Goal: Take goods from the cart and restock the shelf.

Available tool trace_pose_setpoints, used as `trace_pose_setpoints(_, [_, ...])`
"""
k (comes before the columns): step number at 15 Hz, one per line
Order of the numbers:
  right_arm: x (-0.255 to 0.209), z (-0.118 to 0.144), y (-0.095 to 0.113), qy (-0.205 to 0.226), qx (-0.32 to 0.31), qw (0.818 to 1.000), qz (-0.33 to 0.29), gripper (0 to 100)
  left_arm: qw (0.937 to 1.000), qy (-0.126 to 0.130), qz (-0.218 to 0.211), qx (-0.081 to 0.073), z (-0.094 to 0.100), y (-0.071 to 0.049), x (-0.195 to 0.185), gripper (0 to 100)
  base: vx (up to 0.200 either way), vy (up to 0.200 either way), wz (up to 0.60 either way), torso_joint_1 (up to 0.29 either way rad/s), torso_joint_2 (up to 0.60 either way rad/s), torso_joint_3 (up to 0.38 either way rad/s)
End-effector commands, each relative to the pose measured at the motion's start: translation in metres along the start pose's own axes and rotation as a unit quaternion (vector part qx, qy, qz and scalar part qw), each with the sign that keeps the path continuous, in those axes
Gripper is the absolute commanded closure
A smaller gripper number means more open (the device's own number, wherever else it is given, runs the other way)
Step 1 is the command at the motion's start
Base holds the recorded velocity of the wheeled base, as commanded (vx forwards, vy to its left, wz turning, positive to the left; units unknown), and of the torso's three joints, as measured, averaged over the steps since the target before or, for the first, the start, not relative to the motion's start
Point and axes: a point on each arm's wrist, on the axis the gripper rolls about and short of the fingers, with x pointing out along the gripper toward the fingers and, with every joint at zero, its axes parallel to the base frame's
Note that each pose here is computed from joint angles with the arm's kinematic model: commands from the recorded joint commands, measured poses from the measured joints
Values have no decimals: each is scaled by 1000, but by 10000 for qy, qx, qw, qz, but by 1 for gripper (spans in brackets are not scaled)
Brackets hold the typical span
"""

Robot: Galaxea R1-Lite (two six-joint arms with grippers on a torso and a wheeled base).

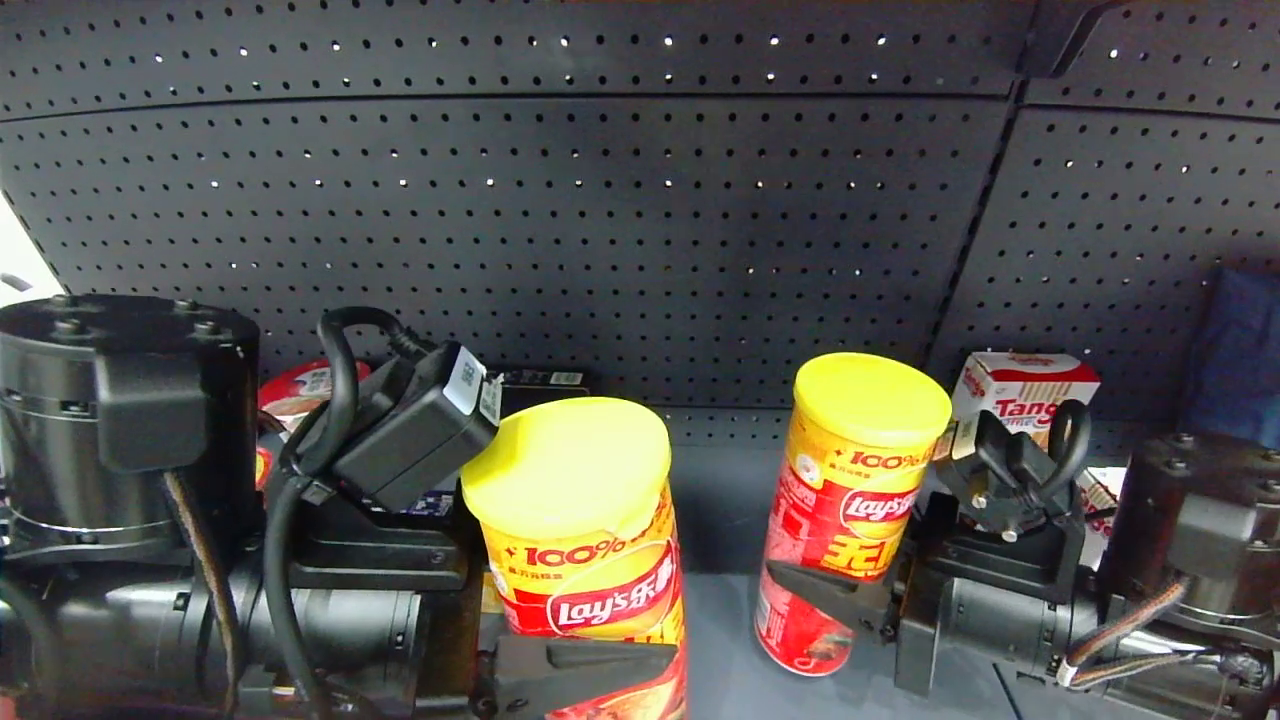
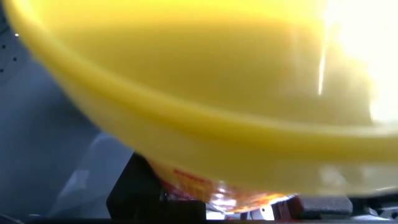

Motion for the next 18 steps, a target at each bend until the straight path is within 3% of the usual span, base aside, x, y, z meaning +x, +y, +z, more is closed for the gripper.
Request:
trace_pose_setpoints(1, [-3, -8, 2, 123, 49, 9999, 23, 100, 10000, -4, 29, 9, 1, 1, 1, 100, 0, 0, 0, 0, 0, 0])
trace_pose_setpoints(15, [8, -45, 1, 304, 121, 9994, 65, 100, 9997, 6, 250, 1, 3, 4, 3, 100, 0, 0, 0, 0, 0, 0])
trace_pose_setpoints(16, [7, -44, 1, 275, 128, 9995, 55, 0, 9997, -6, 251, 10, 3, 4, 2, 100, 0, 0, 0, 0, 0, 0])
trace_pose_setpoints(18, [7, -42, 0, 224, 107, 9997, 45, 0, 9997, 0, 251, 6, 3, 4, 3, 100, 0, 0, 0, 0, 0, 0])
